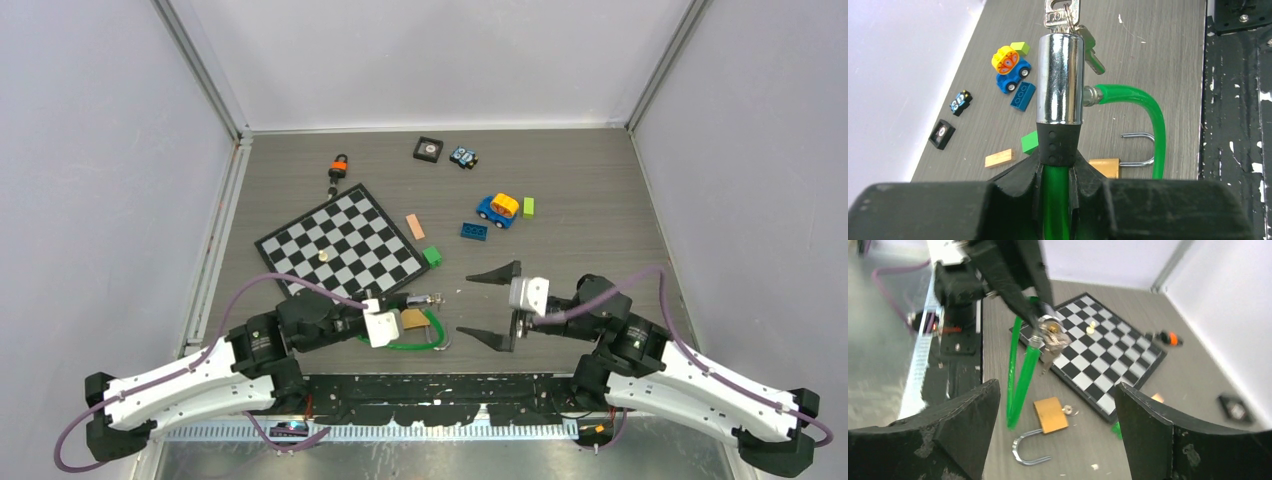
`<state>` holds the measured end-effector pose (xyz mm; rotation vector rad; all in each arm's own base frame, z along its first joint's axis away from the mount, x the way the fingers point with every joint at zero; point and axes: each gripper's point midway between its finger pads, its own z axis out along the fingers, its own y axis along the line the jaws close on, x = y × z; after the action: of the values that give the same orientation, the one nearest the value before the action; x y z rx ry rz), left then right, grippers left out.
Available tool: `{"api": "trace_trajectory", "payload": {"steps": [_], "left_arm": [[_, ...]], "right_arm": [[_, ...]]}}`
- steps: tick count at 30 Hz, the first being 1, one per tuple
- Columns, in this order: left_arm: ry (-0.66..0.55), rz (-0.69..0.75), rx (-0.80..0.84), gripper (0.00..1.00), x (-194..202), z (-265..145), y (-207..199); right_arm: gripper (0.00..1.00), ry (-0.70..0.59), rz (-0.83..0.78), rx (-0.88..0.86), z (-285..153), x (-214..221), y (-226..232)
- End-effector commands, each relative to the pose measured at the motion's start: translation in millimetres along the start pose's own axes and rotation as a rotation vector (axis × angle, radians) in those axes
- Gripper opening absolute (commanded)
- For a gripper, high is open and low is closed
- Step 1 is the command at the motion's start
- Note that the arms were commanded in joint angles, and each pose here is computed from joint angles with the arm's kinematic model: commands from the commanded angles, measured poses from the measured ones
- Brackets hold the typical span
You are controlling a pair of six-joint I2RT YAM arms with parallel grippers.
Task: Lock with the key
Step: Lock the lock.
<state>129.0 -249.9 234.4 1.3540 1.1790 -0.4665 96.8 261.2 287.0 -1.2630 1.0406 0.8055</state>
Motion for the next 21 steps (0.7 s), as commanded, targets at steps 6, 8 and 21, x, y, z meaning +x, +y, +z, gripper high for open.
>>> {"api": "trace_trajectory", "payload": {"steps": [6, 8, 21], "left_arm": [[-0.158, -0.024, -0.170, 0.00, -43.5, -11.5, 38.9], [-0.166, -0.026, -0.176, 0.00, -45.1, -12.6, 40.0], [-0.170, -0.029, -0.175, 0.00, -45.9, -13.1, 39.9]], "right_arm": [[0.89, -0.141, 0.569, 0.234, 12.2, -1.7, -20.7], [0.89, -0.157, 0.595, 0.222, 17.0, 3.4, -17.2], [0.73, -0.164, 0.594, 0.077, 49.5, 12.6, 2.9]]}}
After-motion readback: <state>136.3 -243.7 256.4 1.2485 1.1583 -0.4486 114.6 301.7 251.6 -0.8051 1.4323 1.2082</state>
